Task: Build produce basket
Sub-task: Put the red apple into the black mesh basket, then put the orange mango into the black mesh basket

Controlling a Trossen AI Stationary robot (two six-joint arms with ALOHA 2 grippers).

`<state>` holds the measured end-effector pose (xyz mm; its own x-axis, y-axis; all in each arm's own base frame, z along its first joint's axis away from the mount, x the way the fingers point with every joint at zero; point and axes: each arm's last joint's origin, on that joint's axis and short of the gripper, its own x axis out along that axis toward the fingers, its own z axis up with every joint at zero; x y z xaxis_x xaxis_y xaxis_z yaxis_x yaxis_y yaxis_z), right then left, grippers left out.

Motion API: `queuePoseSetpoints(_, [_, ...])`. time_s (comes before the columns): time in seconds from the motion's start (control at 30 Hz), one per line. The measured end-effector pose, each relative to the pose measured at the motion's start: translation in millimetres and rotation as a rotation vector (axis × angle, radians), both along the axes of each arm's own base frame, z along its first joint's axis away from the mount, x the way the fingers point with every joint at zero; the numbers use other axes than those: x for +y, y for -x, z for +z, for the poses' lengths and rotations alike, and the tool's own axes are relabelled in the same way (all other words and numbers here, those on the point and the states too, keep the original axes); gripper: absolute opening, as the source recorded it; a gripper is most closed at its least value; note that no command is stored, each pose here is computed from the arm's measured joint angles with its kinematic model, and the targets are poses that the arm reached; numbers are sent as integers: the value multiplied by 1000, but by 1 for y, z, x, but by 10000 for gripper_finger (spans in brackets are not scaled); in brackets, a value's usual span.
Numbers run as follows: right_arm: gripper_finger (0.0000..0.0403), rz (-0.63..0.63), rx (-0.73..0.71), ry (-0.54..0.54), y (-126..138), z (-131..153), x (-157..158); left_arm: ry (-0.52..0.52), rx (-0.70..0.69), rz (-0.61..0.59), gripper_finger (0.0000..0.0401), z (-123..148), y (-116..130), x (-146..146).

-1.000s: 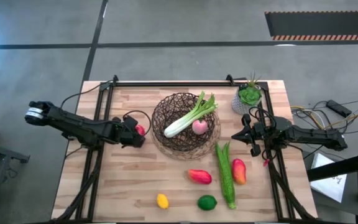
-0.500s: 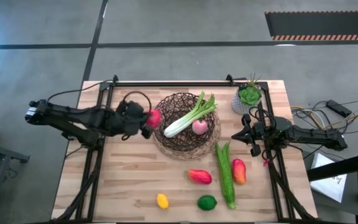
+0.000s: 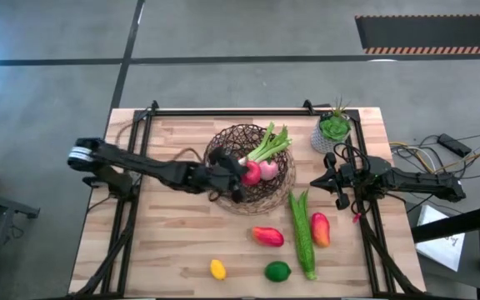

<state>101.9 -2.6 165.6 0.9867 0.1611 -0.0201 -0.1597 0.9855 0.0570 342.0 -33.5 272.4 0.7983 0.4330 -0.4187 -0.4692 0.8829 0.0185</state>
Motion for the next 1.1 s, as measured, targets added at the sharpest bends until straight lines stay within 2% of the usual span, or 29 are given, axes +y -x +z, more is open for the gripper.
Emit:
queuePoseSetpoints(0.2, [9,0,0,0,0,0,0,6,101,23,1,-44,-22,1])
queuePoseSetpoints(0.4, [9,0,0,0,0,0,0,20,141,46,1,-63,-28,5])
queuePoseSetpoints(0.67, [9,0,0,0,0,0,0,61,150,4,11,-64,-29,9])
queuePoseSetpoints(0.9, [9,0,0,0,0,0,0,67,164,2,90,-66,-26,14])
queuePoseSetpoints(1.1, [9,0,0,0,0,0,0,33,160,-33,142,-28,-16,12])
